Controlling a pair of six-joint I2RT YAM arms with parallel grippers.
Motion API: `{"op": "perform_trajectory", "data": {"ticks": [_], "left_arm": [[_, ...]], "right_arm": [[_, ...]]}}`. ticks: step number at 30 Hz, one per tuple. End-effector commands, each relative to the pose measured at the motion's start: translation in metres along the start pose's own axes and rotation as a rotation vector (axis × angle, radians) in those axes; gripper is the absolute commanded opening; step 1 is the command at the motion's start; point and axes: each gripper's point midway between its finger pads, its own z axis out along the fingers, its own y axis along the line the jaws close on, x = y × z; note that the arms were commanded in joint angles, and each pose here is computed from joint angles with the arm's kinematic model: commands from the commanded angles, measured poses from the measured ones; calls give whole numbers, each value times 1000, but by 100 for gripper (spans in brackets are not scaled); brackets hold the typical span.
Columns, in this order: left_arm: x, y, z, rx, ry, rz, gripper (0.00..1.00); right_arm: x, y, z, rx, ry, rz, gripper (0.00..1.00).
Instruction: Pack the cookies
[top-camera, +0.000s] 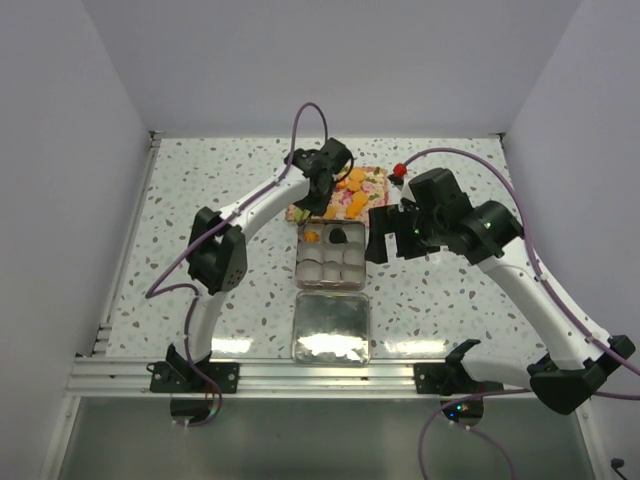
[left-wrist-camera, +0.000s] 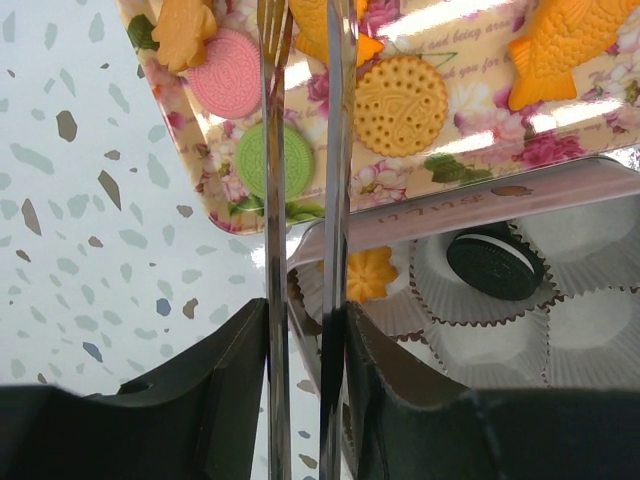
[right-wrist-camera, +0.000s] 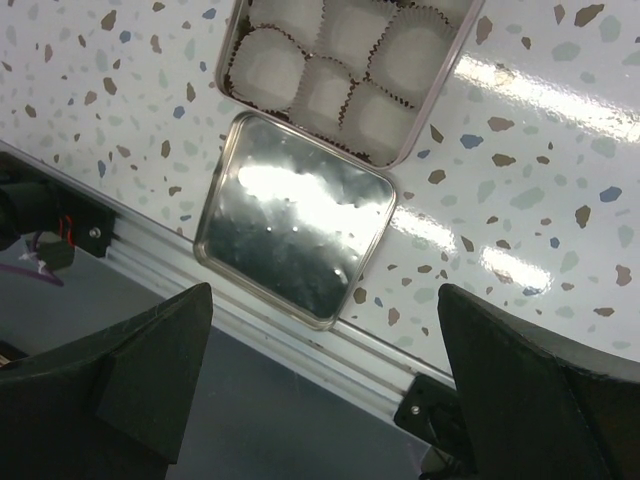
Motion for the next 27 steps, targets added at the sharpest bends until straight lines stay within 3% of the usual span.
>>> {"op": "perform_trajectory", "data": {"ticks": [1,18,27], "left_arm": [[-20,16,-14,-21,-61,-13,38],[-43,38,-90,6,-192,-79,37],[-14,29,-69,27,-118,-63,48]], "right_arm": [[-10,-1,-9,8,-33,-27,99],[-11,9,-13,-46,-54,2,99],[-4,12,-19,-72,-65,40,99]]}}
